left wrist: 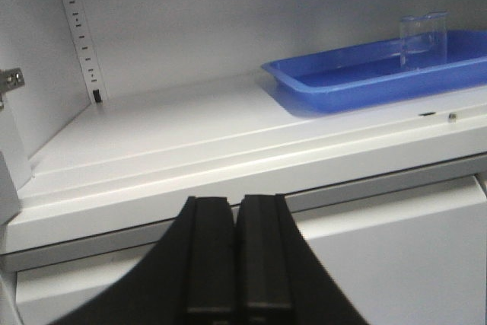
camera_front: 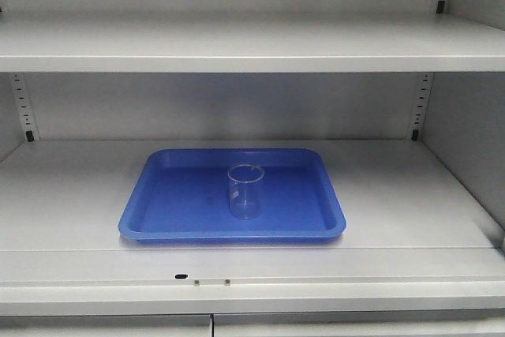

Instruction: Pick beaker and place in left cabinet

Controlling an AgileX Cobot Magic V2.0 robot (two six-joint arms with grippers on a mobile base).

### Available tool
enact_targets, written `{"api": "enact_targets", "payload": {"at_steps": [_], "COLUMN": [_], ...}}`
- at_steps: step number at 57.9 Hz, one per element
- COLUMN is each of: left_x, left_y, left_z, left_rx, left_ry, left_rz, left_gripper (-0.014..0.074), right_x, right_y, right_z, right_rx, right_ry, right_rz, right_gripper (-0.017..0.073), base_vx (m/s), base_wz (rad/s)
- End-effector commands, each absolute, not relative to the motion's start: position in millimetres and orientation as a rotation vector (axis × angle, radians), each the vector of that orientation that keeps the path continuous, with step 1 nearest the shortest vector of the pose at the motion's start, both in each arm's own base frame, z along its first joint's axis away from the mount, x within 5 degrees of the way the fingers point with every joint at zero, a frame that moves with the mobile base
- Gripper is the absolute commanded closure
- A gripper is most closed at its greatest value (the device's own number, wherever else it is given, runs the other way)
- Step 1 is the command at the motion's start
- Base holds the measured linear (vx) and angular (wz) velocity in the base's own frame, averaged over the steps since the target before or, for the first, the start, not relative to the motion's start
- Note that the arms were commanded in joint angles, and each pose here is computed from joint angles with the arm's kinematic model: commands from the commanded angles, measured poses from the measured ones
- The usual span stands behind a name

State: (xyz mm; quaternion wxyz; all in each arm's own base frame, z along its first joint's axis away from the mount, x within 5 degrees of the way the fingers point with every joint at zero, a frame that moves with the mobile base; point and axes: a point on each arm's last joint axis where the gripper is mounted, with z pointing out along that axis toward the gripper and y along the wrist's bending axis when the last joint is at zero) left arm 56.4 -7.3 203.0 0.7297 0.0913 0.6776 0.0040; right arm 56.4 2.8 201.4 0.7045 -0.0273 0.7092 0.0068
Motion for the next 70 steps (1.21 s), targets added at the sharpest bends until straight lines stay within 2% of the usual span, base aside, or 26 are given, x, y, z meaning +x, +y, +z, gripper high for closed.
{"api": "enact_targets", "payload": {"at_steps": [1,70], "left_x": [54.9,54.9], "left_y": [-7.4,-7.4], "left_z": [205.4,205.4], "left_rx": [0.189,0.189], "left_ry": [1.416,1.416], "left_rz": [0.002,0.002], "left_gripper": [0.0592,0.0592], "right_x": [55.9,55.8], "right_y": [3.1,3.8], "right_z": [197.9,194.2], "right_rx": [-0.034,-0.027], "right_ry": [1.543,1.584], "right_rz": [0.052,0.076], "right_gripper": [0.0568,0.0568], "base_vx": [-0.01,0.00], "base_wz": [0.02,0.00]}}
